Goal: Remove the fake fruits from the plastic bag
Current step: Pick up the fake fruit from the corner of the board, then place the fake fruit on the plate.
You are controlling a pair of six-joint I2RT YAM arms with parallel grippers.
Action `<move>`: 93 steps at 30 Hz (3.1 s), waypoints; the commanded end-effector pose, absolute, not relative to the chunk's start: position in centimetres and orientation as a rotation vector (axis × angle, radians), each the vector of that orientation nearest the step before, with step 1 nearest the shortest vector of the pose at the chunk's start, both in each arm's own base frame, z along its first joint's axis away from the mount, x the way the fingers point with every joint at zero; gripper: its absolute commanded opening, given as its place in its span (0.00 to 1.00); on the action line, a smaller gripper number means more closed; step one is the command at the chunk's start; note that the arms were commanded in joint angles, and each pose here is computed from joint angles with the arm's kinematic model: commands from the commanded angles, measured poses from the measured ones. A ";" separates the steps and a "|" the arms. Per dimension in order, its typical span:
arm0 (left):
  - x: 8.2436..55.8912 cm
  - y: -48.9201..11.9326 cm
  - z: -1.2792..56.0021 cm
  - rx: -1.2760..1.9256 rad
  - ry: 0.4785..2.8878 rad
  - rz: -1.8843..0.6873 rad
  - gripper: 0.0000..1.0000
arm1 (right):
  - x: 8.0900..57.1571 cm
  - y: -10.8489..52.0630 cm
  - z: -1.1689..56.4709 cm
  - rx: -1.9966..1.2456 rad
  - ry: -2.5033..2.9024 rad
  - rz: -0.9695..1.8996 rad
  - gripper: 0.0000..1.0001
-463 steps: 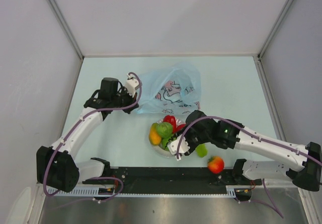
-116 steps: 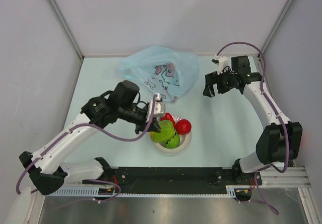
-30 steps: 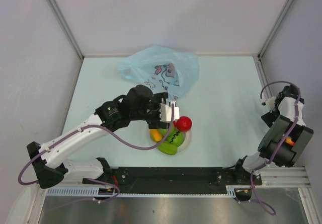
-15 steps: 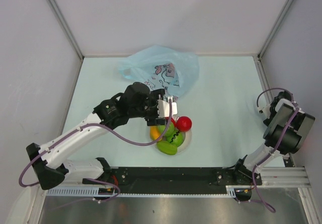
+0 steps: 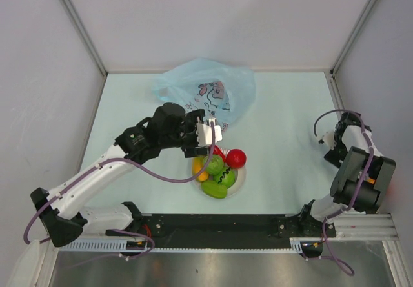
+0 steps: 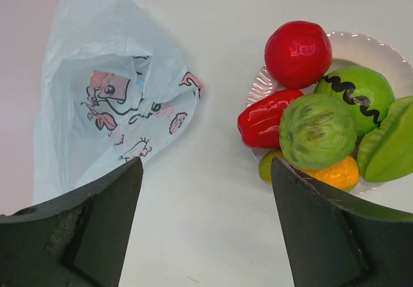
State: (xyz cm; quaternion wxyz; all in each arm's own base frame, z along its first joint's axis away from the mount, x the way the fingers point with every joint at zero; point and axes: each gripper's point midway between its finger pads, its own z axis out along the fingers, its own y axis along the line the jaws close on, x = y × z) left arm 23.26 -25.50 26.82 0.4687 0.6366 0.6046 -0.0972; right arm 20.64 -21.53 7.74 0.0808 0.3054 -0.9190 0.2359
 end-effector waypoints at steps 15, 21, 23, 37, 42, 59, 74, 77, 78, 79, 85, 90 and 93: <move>23.2 -25.5 27.8 1.540 1.440 -0.246 0.86 | 16.3 -25.6 7.2 1.178 -2.379 0.725 1.00; 23.5 -25.0 27.6 1.538 1.452 -0.233 0.86 | 15.7 -27.3 6.2 1.126 -2.314 0.712 1.00; 23.6 -24.9 27.5 1.543 1.451 -0.224 0.86 | 14.7 -27.5 6.1 1.086 -2.286 0.693 1.00; 24.1 -24.9 27.1 1.549 1.450 -0.208 0.86 | 15.0 -25.4 6.3 1.149 -2.289 0.645 0.48; 24.2 -24.7 27.0 1.546 1.451 -0.202 0.86 | 14.2 -25.0 6.1 1.164 -2.264 0.607 0.72; 23.9 -24.1 26.9 1.544 1.454 -0.193 0.87 | 13.3 -26.0 4.1 1.131 -2.217 0.586 0.83; 24.3 -23.6 26.9 1.535 1.456 -0.172 0.88 | 16.6 -21.8 8.9 1.293 -2.277 0.680 0.32; 24.5 -23.4 26.8 1.527 1.462 -0.171 0.88 | 20.1 -16.4 12.8 1.468 -2.416 0.735 0.32; 24.6 -23.3 26.6 1.516 1.474 -0.174 0.88 | 21.0 -14.0 13.3 1.545 -2.487 0.719 0.32; 24.7 -23.3 26.4 1.508 1.486 -0.177 0.88 | 21.7 -12.1 14.0 1.597 -2.543 0.692 0.30; 26.3 -21.8 25.4 1.320 1.618 -0.204 0.92 | 21.7 3.9 16.0 1.714 -2.977 -0.206 0.28; 26.6 -19.4 23.9 1.241 1.682 -0.150 0.95 | 16.6 14.3 19.6 1.811 -2.911 -1.038 0.28; 26.7 -18.3 23.2 1.209 1.725 -0.144 0.96 | 15.4 17.0 19.9 1.909 -2.899 -1.157 0.27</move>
